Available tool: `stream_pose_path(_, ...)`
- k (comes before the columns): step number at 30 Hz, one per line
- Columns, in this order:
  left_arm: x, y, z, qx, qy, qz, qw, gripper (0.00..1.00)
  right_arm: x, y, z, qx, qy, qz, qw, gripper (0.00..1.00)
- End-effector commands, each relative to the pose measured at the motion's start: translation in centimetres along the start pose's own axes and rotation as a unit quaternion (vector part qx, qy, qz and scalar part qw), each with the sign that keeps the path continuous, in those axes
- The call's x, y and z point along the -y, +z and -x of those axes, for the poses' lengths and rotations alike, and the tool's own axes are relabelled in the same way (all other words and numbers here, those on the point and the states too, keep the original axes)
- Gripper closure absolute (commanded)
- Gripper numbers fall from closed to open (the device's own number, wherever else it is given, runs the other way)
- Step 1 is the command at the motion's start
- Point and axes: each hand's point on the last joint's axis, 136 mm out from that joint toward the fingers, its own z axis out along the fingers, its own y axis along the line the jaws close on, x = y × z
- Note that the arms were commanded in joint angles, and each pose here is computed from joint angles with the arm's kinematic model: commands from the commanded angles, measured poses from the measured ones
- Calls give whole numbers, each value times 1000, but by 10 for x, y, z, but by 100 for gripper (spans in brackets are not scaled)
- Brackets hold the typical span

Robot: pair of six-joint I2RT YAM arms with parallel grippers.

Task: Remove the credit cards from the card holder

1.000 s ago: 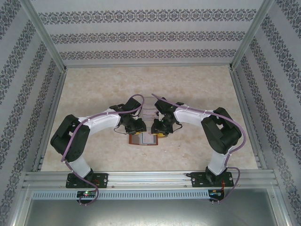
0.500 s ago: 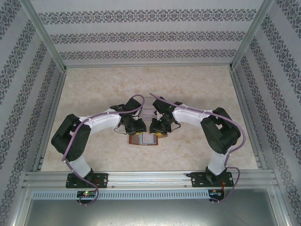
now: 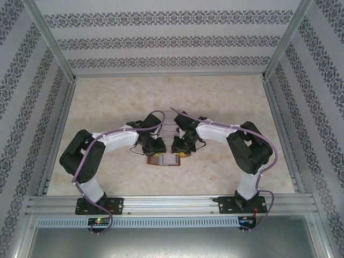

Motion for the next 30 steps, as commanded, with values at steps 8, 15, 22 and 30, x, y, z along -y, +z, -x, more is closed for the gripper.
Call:
stream_pose_path(8, -6, 12, 0, -17, -3, -2, 1000, 79, 11, 10, -5, -8, 5, -24, 1000, 71)
stream_pose_path(15, -9, 16, -2, -24, -3, 4, 1000, 77, 14, 11, -6, -9, 7, -25, 1000, 71)
stream_pose_path(22, -14, 19, -4, -32, -5, 13, 999, 74, 15, 11, -5, -8, 8, -26, 1000, 71)
stream_pose_path(30, -26, 15, -5, -29, -4, 48, 998, 77, 15, 10, -6, -8, 7, -27, 1000, 71)
